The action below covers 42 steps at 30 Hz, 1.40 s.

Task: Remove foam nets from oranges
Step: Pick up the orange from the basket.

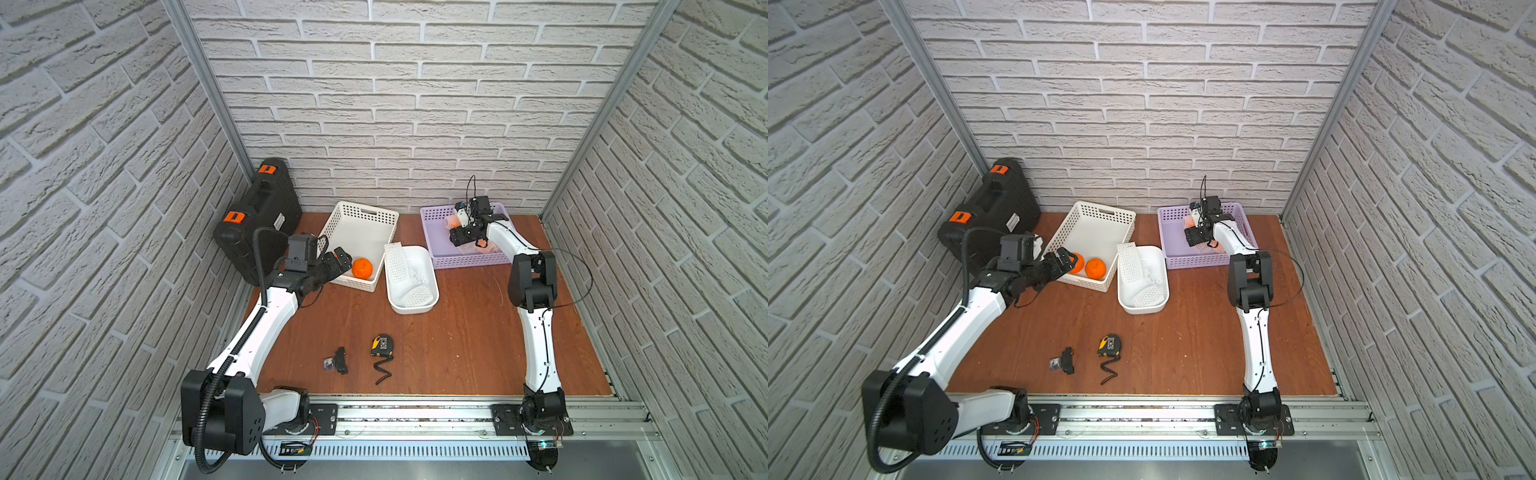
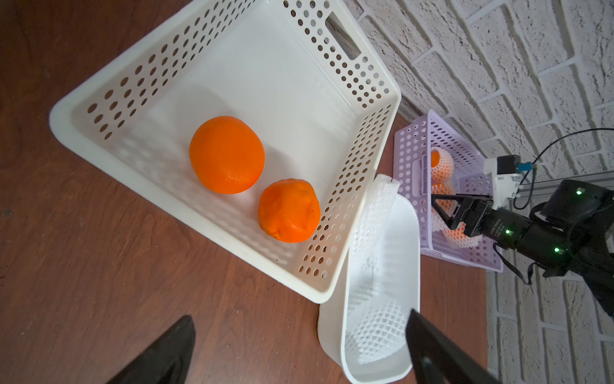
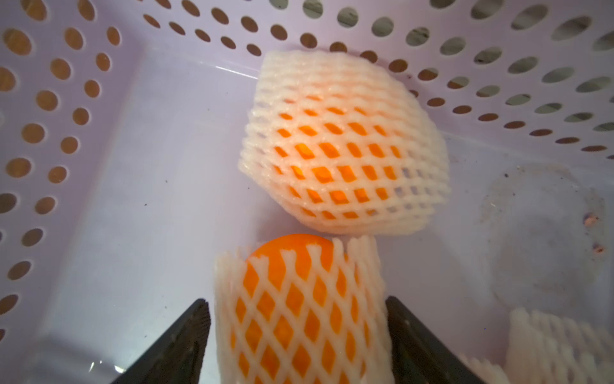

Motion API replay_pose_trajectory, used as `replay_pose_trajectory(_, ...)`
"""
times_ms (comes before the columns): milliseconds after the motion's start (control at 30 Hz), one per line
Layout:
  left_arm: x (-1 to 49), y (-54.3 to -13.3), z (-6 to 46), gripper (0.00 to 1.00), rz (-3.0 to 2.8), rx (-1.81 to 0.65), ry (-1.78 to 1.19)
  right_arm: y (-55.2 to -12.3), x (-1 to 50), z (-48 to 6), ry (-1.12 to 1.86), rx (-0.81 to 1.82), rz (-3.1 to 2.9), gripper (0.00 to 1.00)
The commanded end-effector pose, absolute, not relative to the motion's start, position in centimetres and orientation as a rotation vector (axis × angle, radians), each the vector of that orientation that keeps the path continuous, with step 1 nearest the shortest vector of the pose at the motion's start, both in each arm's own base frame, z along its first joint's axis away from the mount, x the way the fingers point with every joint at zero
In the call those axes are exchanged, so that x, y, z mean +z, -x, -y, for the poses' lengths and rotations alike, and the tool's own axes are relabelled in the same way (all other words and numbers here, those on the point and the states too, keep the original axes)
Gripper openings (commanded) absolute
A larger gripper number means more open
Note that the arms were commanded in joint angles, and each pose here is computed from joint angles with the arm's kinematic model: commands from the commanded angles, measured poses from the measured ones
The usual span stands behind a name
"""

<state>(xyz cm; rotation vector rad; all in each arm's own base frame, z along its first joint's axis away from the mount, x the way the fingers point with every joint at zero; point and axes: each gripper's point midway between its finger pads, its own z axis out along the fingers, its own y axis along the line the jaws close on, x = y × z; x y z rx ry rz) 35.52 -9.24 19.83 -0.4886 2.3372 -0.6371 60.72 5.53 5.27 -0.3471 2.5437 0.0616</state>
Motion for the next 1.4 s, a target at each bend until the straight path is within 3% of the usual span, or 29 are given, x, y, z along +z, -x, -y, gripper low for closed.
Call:
replay_pose_trajectory(0,19.5,-36.0,9.2,0.98,-2.324,-0.655,0.495,-59.4,4.3,-5.8,0.389,0.077,-2.602,0.82)
replay_pose_trajectory(533,19.4,-36.2,9.1,0.98,-2.317,-0.681,0.513,-59.3,4.1,-5.5,0.373,0.029,-2.577,0.55)
replay_pose_trajectory(767,19.4,-36.2,9.1,0.98,-2.314,-0.688,0.518,-59.9,6.3,-5.9,0.318,0.074,-2.51,0.47)
replay_pose_trajectory(1367,20.9,-36.3,11.1,0.98,-2.267,-0.834,0.435,-59.0,17.3,-7.3,0.125,0.289,-2.292,0.44)
